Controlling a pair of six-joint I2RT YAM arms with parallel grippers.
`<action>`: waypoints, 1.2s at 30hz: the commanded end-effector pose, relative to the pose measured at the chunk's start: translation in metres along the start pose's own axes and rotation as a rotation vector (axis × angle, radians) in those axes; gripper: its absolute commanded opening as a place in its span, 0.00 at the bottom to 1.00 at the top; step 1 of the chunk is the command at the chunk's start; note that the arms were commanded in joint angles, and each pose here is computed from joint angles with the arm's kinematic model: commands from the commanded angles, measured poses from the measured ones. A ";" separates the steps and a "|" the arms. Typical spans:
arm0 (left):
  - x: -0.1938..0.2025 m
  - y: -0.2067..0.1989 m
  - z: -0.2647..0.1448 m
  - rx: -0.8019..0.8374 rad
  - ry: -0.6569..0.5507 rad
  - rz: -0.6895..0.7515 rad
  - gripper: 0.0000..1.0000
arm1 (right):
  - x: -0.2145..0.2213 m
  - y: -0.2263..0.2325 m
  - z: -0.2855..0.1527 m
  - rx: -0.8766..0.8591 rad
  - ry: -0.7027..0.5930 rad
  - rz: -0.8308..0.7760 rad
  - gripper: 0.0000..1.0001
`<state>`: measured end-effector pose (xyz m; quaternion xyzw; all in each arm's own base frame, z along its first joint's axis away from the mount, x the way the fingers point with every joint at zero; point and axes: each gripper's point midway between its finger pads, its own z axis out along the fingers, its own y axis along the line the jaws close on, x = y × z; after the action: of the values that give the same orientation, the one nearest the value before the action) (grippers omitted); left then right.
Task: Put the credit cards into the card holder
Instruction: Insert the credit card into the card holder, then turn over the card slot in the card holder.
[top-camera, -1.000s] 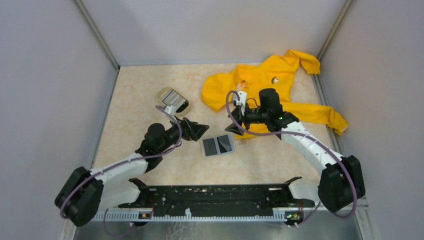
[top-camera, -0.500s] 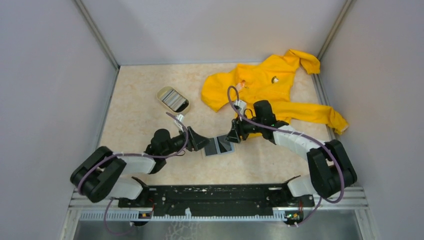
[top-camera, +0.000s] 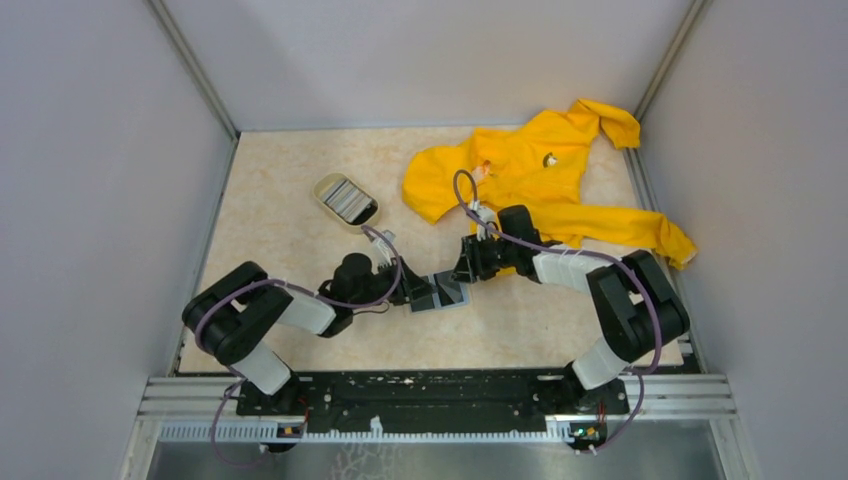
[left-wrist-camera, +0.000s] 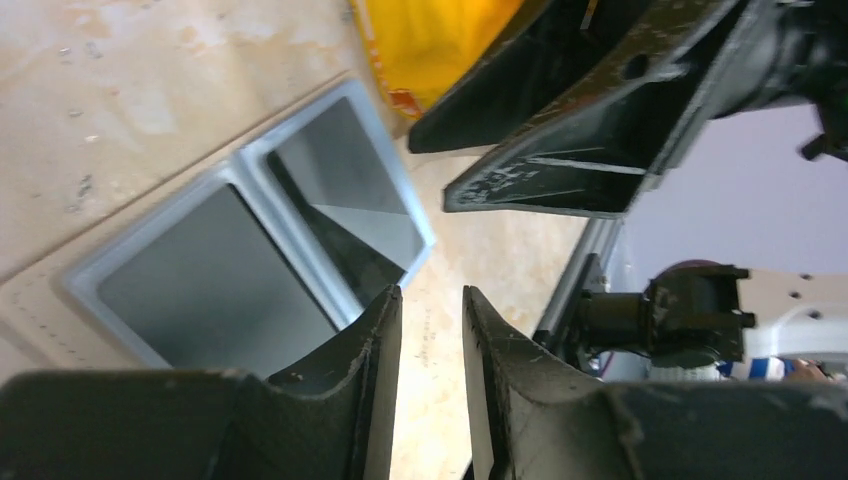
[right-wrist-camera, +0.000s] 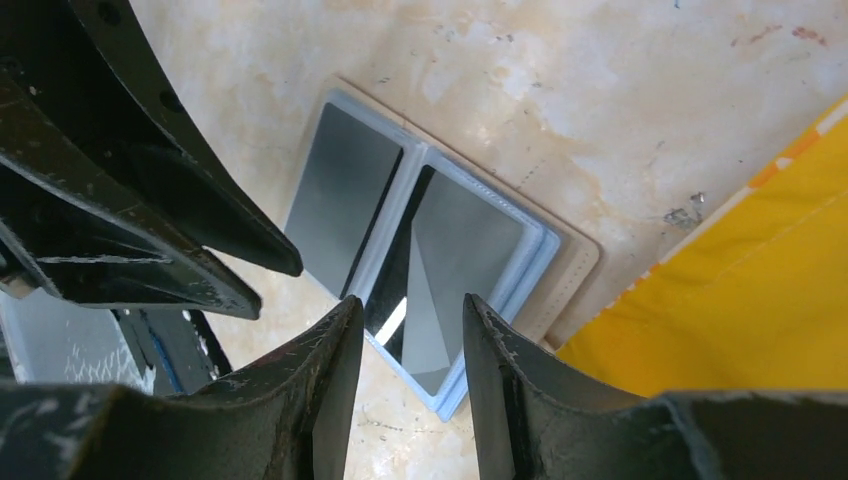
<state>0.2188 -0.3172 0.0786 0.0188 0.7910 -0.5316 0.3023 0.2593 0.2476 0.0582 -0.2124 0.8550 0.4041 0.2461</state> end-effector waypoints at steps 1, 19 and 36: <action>0.006 0.024 0.011 -0.098 0.022 0.018 0.33 | -0.027 -0.008 0.003 0.050 -0.054 0.006 0.41; 0.018 0.043 0.026 -0.141 0.085 0.015 0.29 | -0.016 -0.018 0.009 0.084 -0.012 0.073 0.39; 0.027 0.054 0.031 -0.156 0.115 0.000 0.25 | -0.010 -0.017 0.014 0.069 0.012 0.148 0.41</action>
<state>0.2338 -0.3277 0.0262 0.0180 0.8356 -0.4782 0.2698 0.2690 0.2425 0.0343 -0.1499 0.8922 0.3714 0.2088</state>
